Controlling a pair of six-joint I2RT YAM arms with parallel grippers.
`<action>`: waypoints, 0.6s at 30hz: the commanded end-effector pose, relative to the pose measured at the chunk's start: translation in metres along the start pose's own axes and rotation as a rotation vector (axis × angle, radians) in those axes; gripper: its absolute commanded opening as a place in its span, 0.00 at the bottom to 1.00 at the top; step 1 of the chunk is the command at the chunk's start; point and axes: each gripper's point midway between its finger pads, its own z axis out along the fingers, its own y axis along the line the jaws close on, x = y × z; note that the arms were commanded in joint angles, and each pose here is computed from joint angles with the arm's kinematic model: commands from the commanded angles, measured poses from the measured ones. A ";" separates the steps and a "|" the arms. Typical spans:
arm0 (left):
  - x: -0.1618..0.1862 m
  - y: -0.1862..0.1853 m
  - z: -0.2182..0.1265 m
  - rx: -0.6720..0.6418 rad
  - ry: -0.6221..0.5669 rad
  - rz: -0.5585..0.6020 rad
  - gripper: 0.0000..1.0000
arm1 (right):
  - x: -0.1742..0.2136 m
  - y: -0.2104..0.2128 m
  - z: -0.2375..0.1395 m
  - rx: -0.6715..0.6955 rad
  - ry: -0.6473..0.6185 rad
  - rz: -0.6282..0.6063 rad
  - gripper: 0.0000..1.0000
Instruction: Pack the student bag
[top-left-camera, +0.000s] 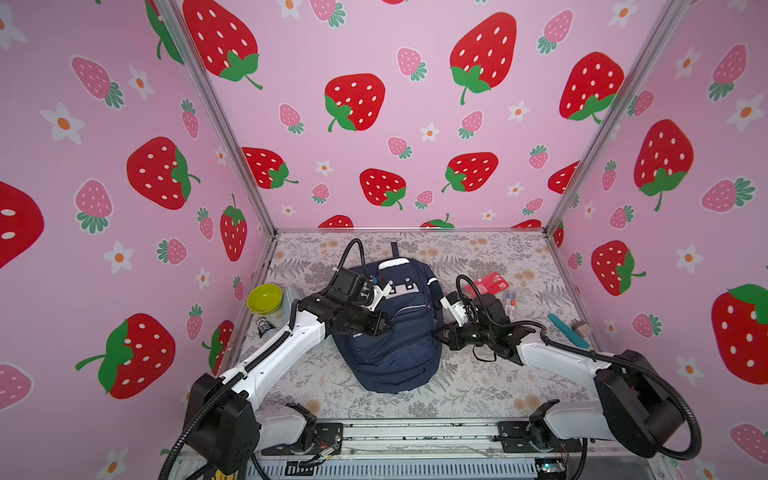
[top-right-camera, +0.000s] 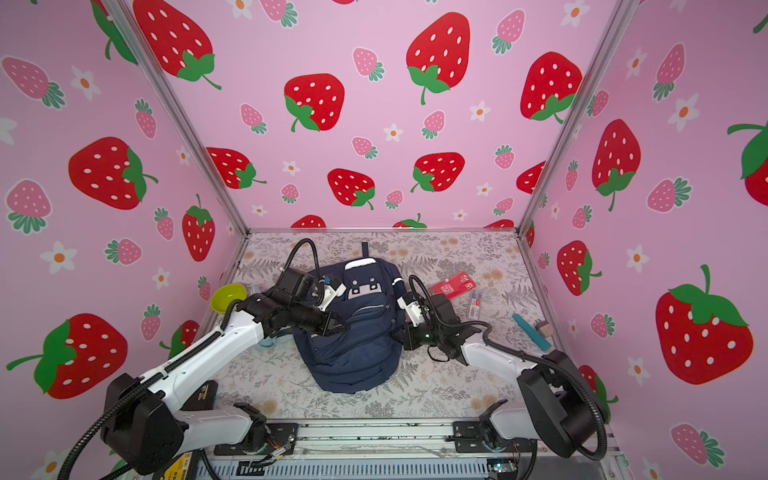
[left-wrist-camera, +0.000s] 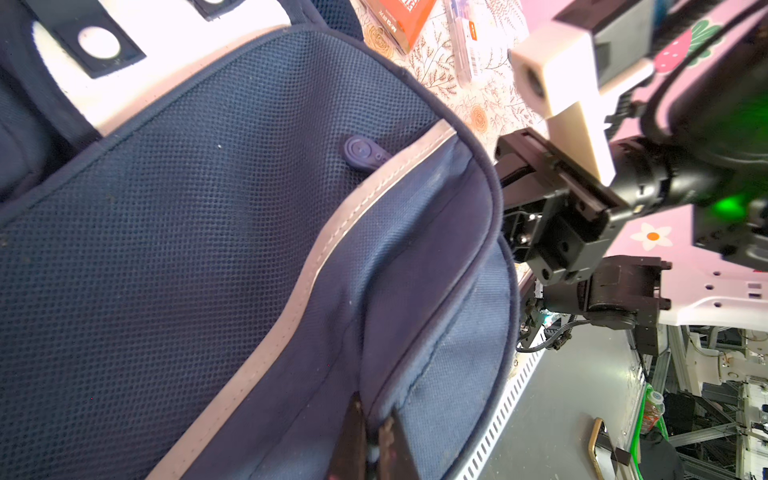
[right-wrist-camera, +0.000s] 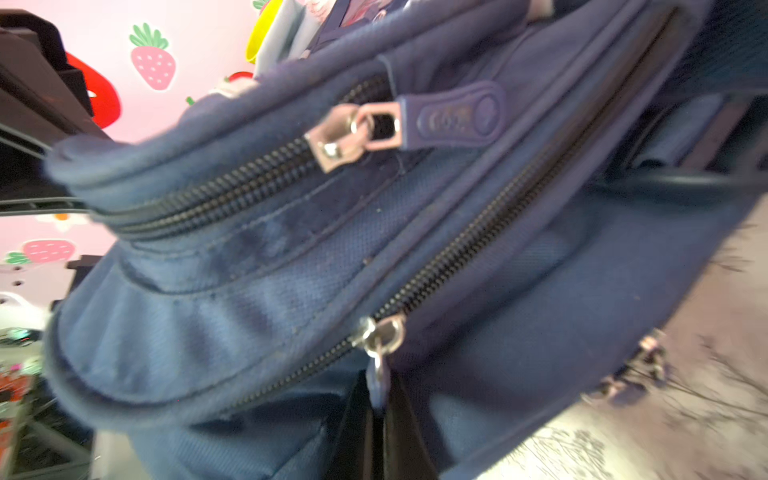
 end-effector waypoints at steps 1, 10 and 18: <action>-0.025 -0.003 -0.007 -0.007 -0.084 0.041 0.00 | 0.008 -0.006 -0.012 0.091 0.008 -0.018 0.00; -0.030 0.008 -0.005 -0.060 -0.108 -0.002 0.00 | 0.014 0.026 -0.026 0.130 -0.006 -0.069 0.00; -0.032 0.020 0.001 -0.127 -0.118 -0.046 0.00 | 0.029 0.083 -0.014 0.101 0.050 -0.168 0.00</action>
